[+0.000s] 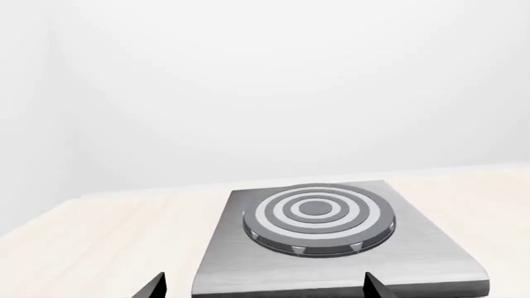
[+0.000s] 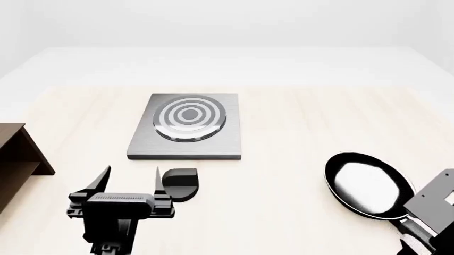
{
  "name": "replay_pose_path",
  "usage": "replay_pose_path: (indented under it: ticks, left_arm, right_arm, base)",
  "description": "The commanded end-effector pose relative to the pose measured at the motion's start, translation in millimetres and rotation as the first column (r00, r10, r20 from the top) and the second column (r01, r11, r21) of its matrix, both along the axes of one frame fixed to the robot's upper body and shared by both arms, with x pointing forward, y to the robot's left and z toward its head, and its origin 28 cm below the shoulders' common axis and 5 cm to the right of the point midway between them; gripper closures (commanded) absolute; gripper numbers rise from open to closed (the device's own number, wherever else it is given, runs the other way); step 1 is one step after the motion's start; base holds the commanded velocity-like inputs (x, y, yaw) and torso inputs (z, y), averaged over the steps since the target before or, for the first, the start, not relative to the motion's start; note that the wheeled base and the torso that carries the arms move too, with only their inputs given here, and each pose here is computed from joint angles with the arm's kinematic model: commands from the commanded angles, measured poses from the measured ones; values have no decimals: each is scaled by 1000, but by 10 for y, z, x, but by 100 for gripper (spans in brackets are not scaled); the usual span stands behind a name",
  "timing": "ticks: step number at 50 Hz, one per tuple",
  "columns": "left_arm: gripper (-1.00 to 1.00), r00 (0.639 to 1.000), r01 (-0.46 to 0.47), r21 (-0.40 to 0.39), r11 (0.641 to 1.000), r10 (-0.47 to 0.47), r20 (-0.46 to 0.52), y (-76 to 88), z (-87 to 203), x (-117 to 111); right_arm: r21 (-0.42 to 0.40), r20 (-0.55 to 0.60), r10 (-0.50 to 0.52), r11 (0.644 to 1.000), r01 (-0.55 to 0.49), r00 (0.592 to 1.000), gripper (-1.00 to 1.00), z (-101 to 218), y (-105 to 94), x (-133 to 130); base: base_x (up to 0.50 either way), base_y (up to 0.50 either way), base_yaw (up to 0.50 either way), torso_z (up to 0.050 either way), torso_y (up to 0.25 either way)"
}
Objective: Turn on the stove and put the frying pan on it.
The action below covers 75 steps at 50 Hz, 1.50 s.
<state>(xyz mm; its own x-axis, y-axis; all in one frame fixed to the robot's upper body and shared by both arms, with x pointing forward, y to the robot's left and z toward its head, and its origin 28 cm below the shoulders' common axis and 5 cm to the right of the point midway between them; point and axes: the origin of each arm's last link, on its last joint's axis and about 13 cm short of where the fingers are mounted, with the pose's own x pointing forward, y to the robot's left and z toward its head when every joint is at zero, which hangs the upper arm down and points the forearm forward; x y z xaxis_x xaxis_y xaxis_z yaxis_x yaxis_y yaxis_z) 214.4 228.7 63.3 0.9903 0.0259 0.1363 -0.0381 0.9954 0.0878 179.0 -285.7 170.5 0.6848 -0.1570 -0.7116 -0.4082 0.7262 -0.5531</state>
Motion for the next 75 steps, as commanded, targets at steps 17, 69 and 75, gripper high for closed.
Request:
replay_pose_path:
  ticks: [17,69,75]
  left_arm:
    - [-100,1000,-5,5,1000,5,-2,-2,-11,-4]
    - [-100,1000,-7,9,1000,7,2,-7,23,4]
    - [-100,1000,-10,8,1000,10,4,-3,26,2]
  right_arm:
    - [-44,7,-85,995,85,996,-100,-178,-190,44]
    - [-27,-14,-78,997,78,997,-100,-649,-286,146]
    - [-26,-14,-89,996,89,996,-100,-678,-306,151]
  base:
    - [0,0,0,0,0]
    - [0,0,0,0,0]
    - [2,0,0,0,0]
